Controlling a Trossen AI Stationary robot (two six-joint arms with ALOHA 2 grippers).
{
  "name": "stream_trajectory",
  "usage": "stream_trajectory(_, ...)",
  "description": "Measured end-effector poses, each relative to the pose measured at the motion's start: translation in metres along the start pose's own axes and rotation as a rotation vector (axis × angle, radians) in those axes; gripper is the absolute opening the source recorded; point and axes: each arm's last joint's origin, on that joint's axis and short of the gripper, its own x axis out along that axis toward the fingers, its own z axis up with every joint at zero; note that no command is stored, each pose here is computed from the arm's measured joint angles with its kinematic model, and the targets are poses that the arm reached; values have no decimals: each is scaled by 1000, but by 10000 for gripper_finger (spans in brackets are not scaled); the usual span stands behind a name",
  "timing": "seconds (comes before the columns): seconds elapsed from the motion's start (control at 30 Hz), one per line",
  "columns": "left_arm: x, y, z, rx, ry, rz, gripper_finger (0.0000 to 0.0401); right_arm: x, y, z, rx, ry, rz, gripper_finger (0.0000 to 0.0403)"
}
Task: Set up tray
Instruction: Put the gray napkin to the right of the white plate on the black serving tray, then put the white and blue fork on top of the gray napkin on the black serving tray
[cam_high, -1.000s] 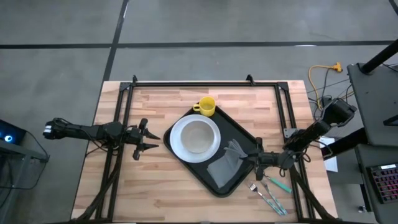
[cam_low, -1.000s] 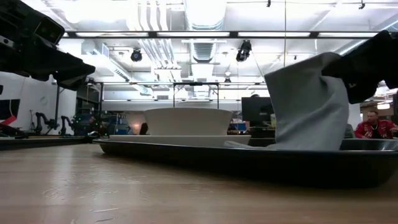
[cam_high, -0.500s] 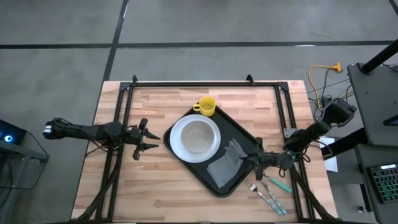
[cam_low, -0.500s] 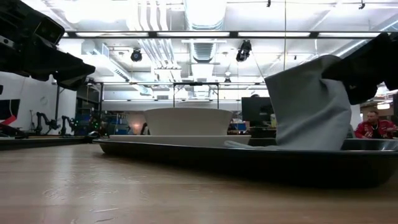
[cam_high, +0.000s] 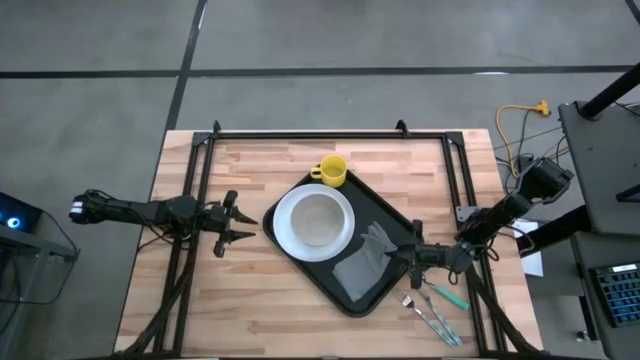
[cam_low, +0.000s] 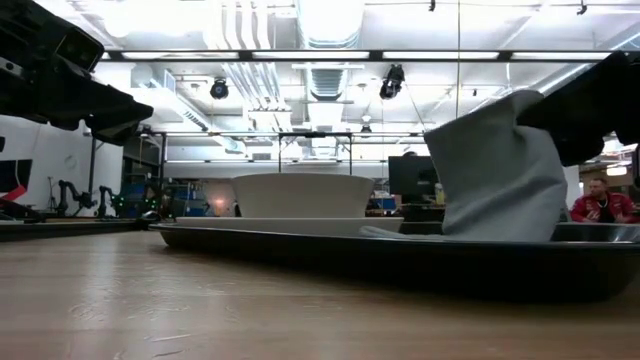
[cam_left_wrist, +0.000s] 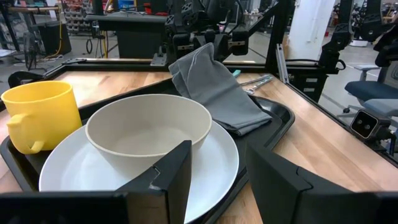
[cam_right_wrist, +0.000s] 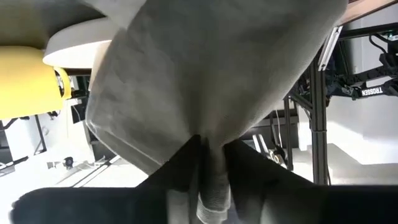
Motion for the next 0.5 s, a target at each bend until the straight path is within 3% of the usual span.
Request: stream_trajectory(0.5, 0, 0, 0, 0, 0, 0, 136, 0, 0, 0, -47, -1, 1, 233)
